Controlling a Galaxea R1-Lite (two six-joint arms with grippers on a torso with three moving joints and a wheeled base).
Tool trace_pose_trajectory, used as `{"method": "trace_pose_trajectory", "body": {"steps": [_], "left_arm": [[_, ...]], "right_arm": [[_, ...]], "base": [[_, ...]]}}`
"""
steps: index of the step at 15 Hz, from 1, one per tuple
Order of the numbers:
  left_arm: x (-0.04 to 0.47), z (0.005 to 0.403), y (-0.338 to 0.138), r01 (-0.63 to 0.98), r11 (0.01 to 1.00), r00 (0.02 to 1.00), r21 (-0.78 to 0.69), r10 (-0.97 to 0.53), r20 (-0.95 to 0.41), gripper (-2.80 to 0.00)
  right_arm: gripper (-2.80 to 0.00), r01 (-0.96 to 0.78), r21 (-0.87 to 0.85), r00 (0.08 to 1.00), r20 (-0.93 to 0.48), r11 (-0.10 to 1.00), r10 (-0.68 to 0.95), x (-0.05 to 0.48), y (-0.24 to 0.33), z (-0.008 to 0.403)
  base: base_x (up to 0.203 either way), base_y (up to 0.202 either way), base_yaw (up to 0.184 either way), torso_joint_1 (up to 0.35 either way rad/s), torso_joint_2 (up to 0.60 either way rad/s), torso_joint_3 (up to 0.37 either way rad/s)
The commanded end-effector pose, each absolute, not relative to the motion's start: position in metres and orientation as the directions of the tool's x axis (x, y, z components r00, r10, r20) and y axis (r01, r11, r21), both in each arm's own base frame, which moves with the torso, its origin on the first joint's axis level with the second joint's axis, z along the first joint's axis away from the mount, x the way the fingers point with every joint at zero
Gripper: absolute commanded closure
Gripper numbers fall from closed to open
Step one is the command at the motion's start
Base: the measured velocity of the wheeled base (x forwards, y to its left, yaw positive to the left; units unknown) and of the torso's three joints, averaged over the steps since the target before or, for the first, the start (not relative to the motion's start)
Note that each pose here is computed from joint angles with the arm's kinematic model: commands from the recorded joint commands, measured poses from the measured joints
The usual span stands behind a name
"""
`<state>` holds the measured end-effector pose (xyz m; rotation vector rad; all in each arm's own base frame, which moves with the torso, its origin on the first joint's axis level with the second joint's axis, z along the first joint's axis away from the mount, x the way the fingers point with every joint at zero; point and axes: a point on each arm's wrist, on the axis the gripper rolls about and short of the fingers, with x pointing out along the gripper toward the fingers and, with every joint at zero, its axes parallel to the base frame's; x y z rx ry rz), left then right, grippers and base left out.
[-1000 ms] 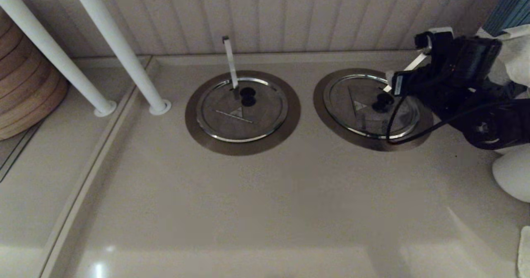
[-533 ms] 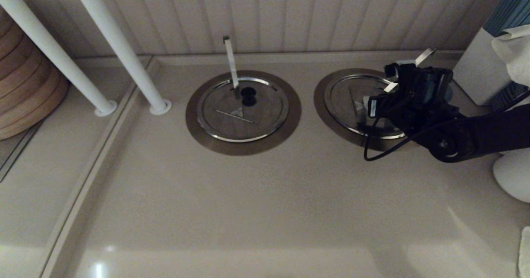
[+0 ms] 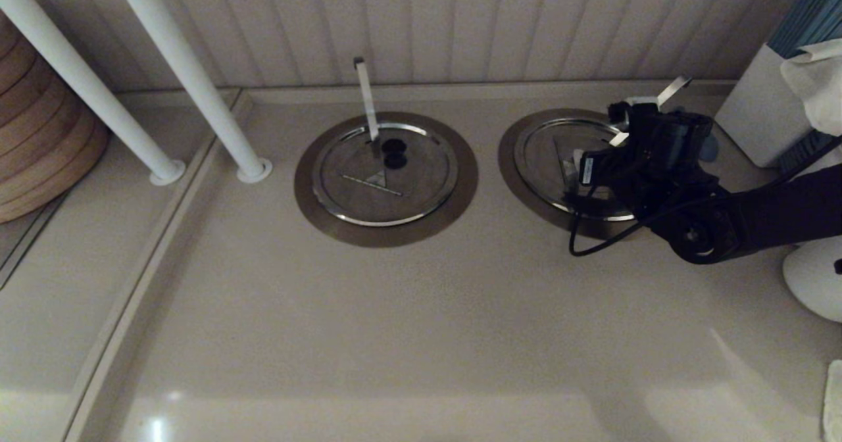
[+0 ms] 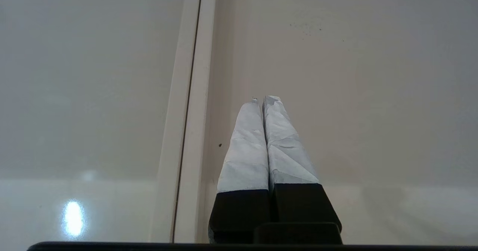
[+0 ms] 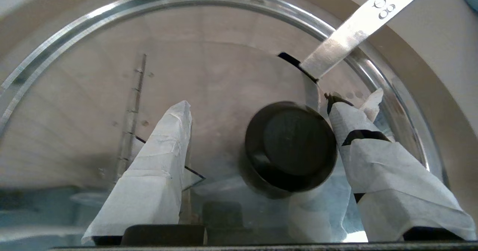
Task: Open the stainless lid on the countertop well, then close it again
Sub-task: Open the lid
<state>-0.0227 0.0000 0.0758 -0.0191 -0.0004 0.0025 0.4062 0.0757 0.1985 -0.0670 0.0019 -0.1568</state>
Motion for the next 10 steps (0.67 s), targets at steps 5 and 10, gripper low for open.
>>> {"method": "trace_pose_trajectory", "body": {"steps": [5, 10], "left_arm": [[-0.0227, 0.0758, 0.0000, -0.003, 1.000, 1.000, -0.020, 0.003, 0.002, 0.00], [-0.0227, 0.0758, 0.0000, -0.003, 1.000, 1.000, -0.020, 0.003, 0.002, 0.00]], "right_arm": [[-2.80, 0.126, -0.036, 0.992, 0.012, 0.991, -0.125, 0.4044, 0.0879, 0.1995], [-2.80, 0.134, -0.035, 0.991, 0.009, 0.990, -0.134, 0.4056, 0.0856, 0.1979]], "base": [[0.000, 0.000, 0.000, 0.000, 0.00, 0.000], [0.000, 0.000, 0.000, 0.000, 0.00, 0.000]]}}
